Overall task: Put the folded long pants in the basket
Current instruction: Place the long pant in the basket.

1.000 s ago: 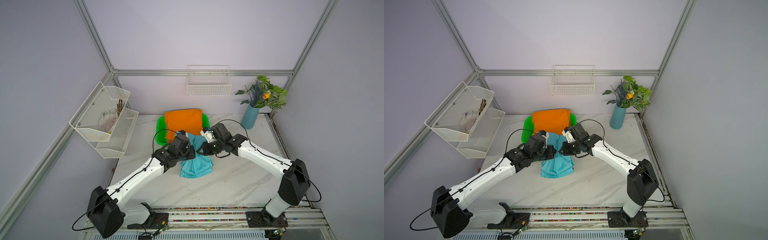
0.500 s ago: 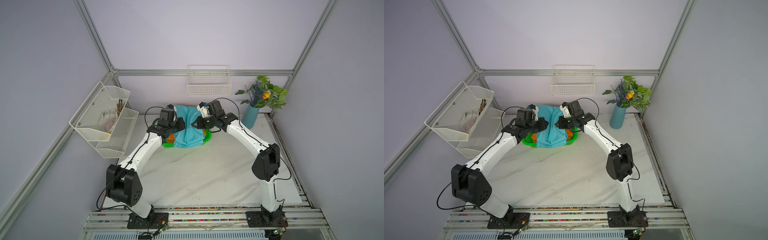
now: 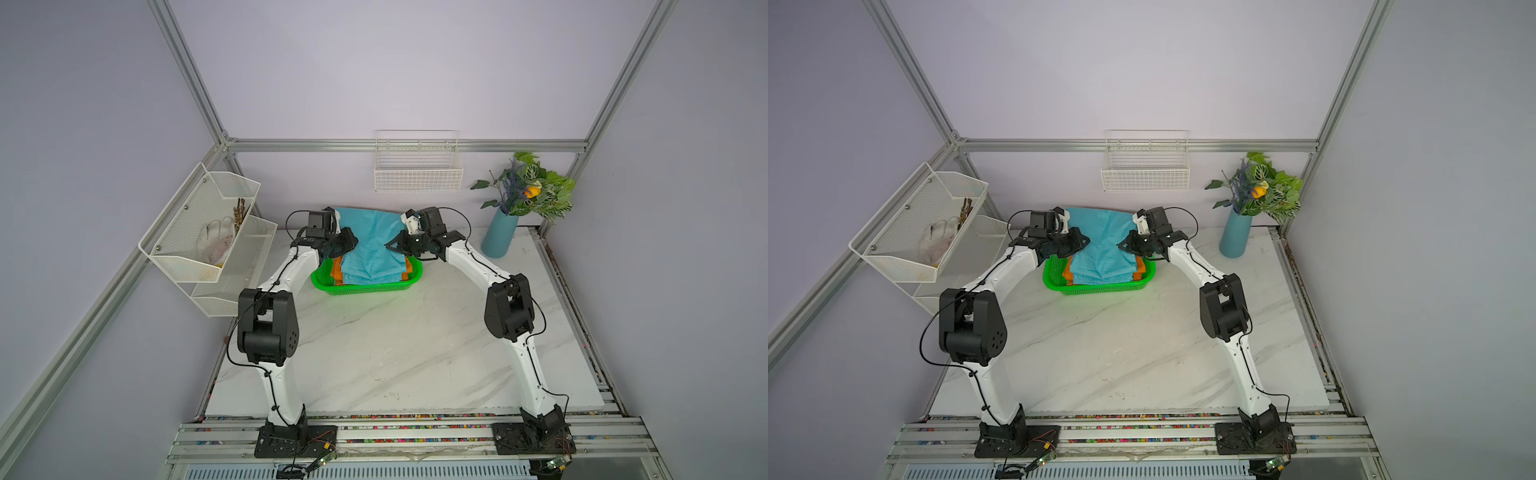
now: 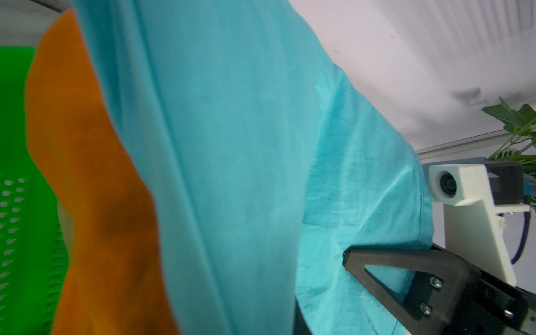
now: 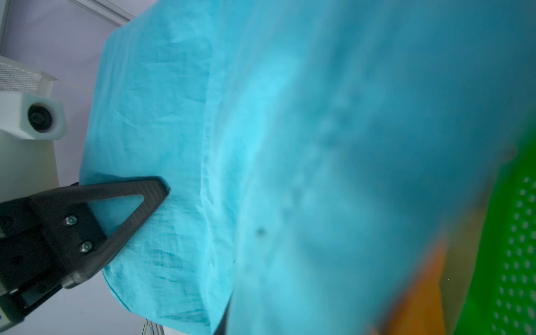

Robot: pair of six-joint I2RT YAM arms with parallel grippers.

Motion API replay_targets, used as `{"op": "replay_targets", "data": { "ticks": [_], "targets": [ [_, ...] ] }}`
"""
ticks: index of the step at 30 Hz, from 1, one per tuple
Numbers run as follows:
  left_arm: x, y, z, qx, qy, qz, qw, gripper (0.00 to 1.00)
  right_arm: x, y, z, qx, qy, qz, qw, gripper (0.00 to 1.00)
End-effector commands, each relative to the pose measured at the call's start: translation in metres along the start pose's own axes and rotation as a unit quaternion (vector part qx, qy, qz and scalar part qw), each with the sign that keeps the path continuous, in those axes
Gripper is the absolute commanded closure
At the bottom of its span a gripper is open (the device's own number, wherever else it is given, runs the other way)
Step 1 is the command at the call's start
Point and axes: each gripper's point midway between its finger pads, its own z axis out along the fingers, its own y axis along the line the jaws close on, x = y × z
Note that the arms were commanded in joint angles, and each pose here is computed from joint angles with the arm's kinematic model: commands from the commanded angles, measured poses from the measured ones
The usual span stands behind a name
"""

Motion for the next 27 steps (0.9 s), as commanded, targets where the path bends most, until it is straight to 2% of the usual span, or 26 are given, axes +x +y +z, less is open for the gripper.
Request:
{"op": "replay_targets", "data": {
  "ticks": [1, 6, 9, 10, 11, 15, 16, 18, 22, 27],
  "targets": [
    [-0.047, 0.006, -0.005, 0.018, -0.061, 0.006, 0.998, 1.0, -0.015, -0.006, 0.003, -0.02, -0.031, -0.001, 0.999, 1.0],
    [-0.036, 0.035, 0.021, 0.007, -0.032, -0.026, 0.999, 1.0, -0.015, -0.039, 0.006, -0.001, -0.028, 0.029, 0.999, 0.98],
    [-0.025, 0.044, 0.03, 0.001, -0.021, -0.041, 0.999, 1.0, -0.017, -0.042, 0.003, 0.005, -0.03, 0.024, 0.999, 0.85],
    [-0.023, 0.046, 0.031, -0.002, -0.019, -0.043, 0.999, 1.0, -0.018, -0.041, 0.001, 0.005, -0.031, 0.022, 0.999, 0.77],
    [-0.022, 0.047, 0.031, -0.004, -0.019, -0.044, 0.999, 0.86, -0.02, -0.04, -0.001, 0.005, -0.033, 0.02, 0.999, 0.67],
    [-0.03, 0.042, 0.02, -0.009, -0.031, -0.038, 0.999, 0.01, -0.036, -0.03, -0.019, 0.015, -0.053, -0.004, 0.998, 0.27],
    [-0.035, 0.037, 0.015, -0.006, -0.038, -0.029, 0.999, 0.0, -0.041, -0.029, -0.026, 0.022, -0.06, -0.011, 0.998, 0.16],
    [-0.046, 0.027, 0.004, -0.004, -0.051, -0.012, 0.999, 0.0, -0.05, -0.021, -0.041, 0.023, -0.069, -0.029, 0.997, 0.08],
    [-0.068, 0.014, -0.026, -0.023, -0.08, 0.029, 0.996, 0.0, -0.064, -0.018, -0.076, 0.049, -0.075, -0.058, 0.994, 0.03],
    [-0.067, 0.003, -0.066, -0.042, -0.099, 0.089, 0.99, 0.0, -0.065, -0.029, -0.132, 0.142, -0.083, -0.122, 0.979, 0.02]
  ]
}}
